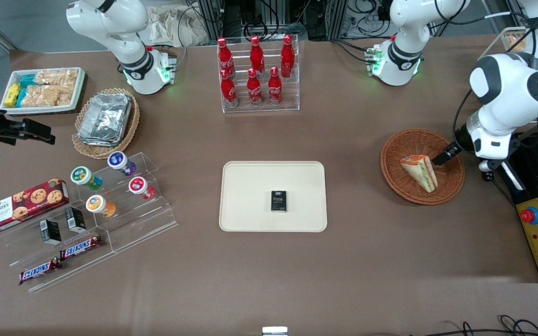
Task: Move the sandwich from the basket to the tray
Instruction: 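Lower the open left gripper over the wrapped sandwich in the basket, then close the left gripper on the wrapped sandwich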
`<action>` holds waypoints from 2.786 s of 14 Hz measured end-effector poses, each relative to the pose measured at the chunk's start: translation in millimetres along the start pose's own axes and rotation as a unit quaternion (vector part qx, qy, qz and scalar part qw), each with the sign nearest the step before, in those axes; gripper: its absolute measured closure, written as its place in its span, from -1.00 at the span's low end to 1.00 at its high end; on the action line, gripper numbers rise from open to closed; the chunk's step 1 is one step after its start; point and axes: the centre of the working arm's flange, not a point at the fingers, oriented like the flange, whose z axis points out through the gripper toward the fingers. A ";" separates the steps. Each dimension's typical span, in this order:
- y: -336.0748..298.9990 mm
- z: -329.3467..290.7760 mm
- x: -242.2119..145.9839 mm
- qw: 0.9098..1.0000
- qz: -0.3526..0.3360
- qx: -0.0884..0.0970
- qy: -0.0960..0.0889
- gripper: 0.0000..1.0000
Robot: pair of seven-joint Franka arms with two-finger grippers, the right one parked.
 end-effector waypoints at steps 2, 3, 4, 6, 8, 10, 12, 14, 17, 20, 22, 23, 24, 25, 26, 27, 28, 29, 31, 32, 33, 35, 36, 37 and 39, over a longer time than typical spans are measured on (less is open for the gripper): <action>-1.5 18.2 0.2 1.000 -0.009 -0.003 0.002 -0.95; -0.5 26.9 -0.9 1.000 -0.013 -0.002 0.000 -0.95; 2.8 33.5 -2.8 1.000 -0.015 -0.002 -0.002 -0.95; 9.1 43.4 -6.8 1.000 -0.017 -0.003 -0.002 -0.95; 8.3 55.5 -9.4 1.000 -0.020 -0.006 0.002 -0.95; 2.0 71.9 -14.9 1.000 -0.021 -0.004 0.000 -0.95; -5.4 86.0 -22.3 1.000 -0.022 0.000 -0.003 -0.95; -8.9 91.5 -26.2 1.000 -0.022 0.003 -0.007 -0.95; -9.7 99.6 -26.2 1.000 -0.023 0.001 -0.006 -0.60; -9.0 110.4 -23.8 1.000 -0.023 -0.005 -0.001 0.07; -8.3 109.9 -22.9 1.000 -0.023 -0.006 0.001 0.26; -8.0 109.7 -22.8 1.000 -0.022 -0.006 0.001 0.30; -7.4 109.3 -22.6 1.000 -0.022 -0.007 0.002 0.31; -5.4 108.5 -23.0 1.000 -0.020 -0.008 0.003 0.31; -1.1 106.8 -24.6 1.000 -0.015 -0.009 0.005 0.31; 3.5 104.1 -26.5 1.000 -0.010 -0.011 0.007 0.32; 6.8 100.1 -27.8 1.000 -0.006 -0.013 0.010 0.36; 9.7 94.4 -28.6 1.000 -0.003 -0.013 0.012 0.45; 18.4 73.4 -28.8 1.000 0.007 -0.004 0.001 0.57; 24.1 57.0 -27.4 1.000 0.016 0.002 -0.007 0.57; 29.7 36.6 -24.9 0.999 0.031 0.006 -0.012 0.57; 40.0 -5.3 -20.5 0.998 0.065 0.010 -0.016 0.57; 45.7 -27.2 -18.1 0.997 0.079 0.011 -0.019 0.57; 52.0 -50.0 -15.6 0.995 0.091 0.012 -0.023 0.57; 66.0 -98.9 -9.9 0.993 0.111 0.011 -0.028 0.57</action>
